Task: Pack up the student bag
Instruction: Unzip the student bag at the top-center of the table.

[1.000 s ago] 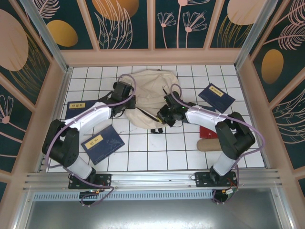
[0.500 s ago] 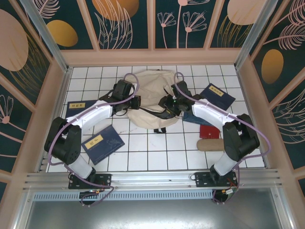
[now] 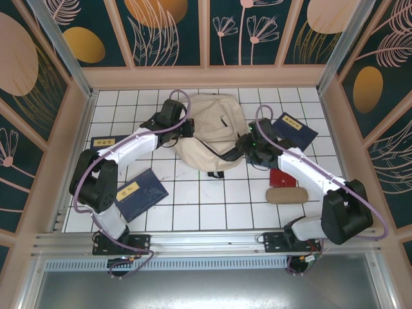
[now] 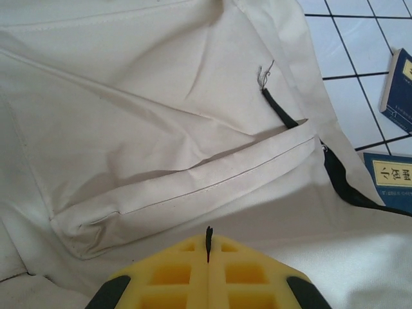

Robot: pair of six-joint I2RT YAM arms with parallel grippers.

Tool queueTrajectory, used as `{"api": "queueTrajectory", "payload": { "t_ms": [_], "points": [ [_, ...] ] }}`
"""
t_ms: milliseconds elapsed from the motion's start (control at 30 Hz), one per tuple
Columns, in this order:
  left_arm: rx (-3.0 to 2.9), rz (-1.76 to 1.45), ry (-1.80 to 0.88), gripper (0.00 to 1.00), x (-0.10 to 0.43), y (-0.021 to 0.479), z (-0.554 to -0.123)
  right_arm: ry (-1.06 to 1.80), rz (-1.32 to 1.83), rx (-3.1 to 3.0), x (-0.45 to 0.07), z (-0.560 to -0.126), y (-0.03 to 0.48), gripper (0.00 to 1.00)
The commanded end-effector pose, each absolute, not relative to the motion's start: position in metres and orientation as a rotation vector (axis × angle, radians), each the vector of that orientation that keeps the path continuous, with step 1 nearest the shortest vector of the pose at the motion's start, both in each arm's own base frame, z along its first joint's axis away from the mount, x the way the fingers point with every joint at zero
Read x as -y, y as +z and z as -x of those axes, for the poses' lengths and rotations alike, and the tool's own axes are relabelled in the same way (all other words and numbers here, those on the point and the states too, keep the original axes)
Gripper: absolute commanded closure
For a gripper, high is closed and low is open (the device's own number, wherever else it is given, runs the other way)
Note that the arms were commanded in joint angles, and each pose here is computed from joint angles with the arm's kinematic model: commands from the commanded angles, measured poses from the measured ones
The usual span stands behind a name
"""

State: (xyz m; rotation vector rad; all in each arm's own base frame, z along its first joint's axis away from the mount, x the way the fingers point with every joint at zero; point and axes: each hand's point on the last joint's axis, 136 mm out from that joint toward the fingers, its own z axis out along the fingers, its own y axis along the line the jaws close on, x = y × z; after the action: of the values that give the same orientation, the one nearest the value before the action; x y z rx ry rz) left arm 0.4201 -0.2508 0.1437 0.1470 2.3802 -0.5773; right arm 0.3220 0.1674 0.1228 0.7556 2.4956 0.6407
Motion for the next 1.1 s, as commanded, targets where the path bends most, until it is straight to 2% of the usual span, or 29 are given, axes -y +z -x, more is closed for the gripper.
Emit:
{"api": "queueTrajectory", "payload": {
  "t_ms": [0, 233, 433, 567, 733, 900, 967, 1033, 1067],
  "points": [
    [-2.34, -0.119, -0.586, 1.0, 0.243, 0.157, -0.415, 0.675, -0.842, -2.53, -0.163, -0.315, 0.104, 0.52],
    [-2.343, -0.13, -0.63, 1.0, 0.243, 0.157, -0.403, 0.89, -0.973, -2.578, -0.183, -0.3, 0.078, 0.58],
    [-2.346, -0.142, -0.65, 1.0, 0.246, 0.157, -0.402, 1.052, -0.939, -2.586, -0.214, -0.305, 0.079, 0.55],
    [-2.354, -0.161, -0.658, 1.0, 0.248, 0.153, -0.4, 1.189, -0.901, -2.515, -0.23, -0.308, 0.094, 0.47],
    [-2.347, -0.177, -0.689, 1.0, 0.252, 0.155, -0.398, 1.227, -0.951, -2.606, -0.252, -0.299, 0.078, 0.48],
    [-2.343, -0.172, -0.689, 1.0, 0.251, 0.157, -0.398, 1.223, -0.951, -2.689, -0.27, -0.289, 0.06, 0.56],
    [-2.342, -0.166, -0.685, 1.0, 0.25, 0.157, -0.398, 1.193, -0.937, -2.69, -0.267, -0.292, 0.058, 0.76],
    [-2.343, -0.15, -0.661, 1.0, 0.247, 0.157, -0.4, 1.082, -0.91, -2.698, -0.256, -0.298, 0.052, 0.87],
    [-2.341, -0.151, -0.656, 1.0, 0.246, 0.158, -0.4, 1.009, -0.864, -2.713, -0.25, -0.298, 0.049, 0.9]
  ]
}}
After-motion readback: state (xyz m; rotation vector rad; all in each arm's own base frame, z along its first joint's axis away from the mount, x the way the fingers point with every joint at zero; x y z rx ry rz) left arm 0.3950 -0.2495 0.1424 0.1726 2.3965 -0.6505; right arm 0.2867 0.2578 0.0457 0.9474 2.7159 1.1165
